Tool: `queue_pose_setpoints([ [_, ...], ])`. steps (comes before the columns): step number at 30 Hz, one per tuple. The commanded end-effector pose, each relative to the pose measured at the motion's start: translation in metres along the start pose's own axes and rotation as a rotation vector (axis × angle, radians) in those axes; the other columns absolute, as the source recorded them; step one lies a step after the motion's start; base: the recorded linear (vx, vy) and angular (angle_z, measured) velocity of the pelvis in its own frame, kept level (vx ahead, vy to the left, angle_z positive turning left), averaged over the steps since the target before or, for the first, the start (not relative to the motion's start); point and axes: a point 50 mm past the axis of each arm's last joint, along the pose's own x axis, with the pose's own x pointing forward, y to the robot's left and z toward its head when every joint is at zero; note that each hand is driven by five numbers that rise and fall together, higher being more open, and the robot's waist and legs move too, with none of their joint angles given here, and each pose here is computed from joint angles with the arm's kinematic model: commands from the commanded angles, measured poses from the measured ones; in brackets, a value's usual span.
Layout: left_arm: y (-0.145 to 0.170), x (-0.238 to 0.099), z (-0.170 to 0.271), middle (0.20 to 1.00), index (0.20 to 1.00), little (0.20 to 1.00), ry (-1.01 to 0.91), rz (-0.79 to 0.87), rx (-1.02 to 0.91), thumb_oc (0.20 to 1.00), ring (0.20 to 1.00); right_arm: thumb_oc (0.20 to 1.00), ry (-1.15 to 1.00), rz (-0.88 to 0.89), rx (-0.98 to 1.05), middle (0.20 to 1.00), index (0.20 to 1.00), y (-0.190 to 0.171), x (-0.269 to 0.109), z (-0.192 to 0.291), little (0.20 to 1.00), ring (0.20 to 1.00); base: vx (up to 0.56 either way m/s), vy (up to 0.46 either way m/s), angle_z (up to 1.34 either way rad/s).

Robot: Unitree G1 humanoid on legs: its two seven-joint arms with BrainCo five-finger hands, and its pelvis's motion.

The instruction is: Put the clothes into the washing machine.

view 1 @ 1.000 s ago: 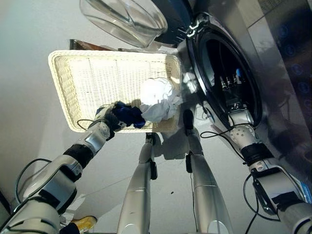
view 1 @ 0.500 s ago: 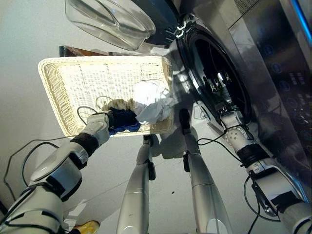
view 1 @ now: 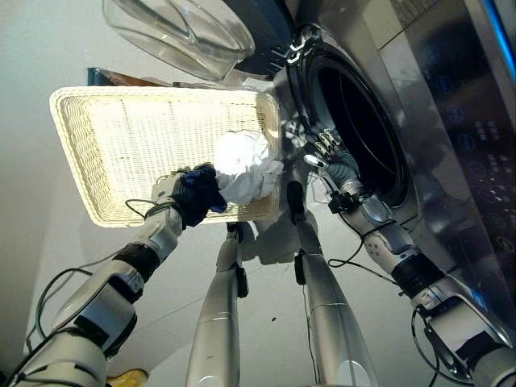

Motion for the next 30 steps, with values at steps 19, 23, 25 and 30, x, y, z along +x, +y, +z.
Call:
queue_pose_setpoints([
  [19, 0.044, -0.030, 0.046, 0.200, 0.200, 0.200, -0.301, -0.164, -0.435, 0.200, 0.200, 1.000, 0.006, 0.342, -0.584, 1.000, 1.000, 0.045, 0.006, 0.019, 1.000, 1.000, 0.00, -0.048, 0.07],
  [23, 0.034, -0.045, 0.069, 0.200, 0.200, 0.200, -0.434, -0.398, -0.551, 0.200, 0.200, 1.000, -0.013, 0.380, -0.637, 1.000, 1.000, 0.054, 0.008, 0.021, 1.000, 1.000, -0.01, -0.016, 0.09],
  [25, 0.026, -0.055, 0.082, 0.200, 0.200, 0.200, -0.515, -0.540, -0.610, 0.200, 0.200, 1.000, -0.018, 0.385, -0.635, 1.000, 1.000, 0.057, 0.009, 0.021, 1.000, 1.000, 0.00, 0.001, 0.02],
  [30, 0.007, -0.071, 0.103, 0.200, 0.200, 0.200, -0.608, -0.719, -0.706, 0.200, 0.200, 1.000, 0.024, 0.428, -0.596, 1.000, 1.000, 0.064, 0.010, 0.012, 1.000, 1.000, 0.00, 0.011, 0.04],
])
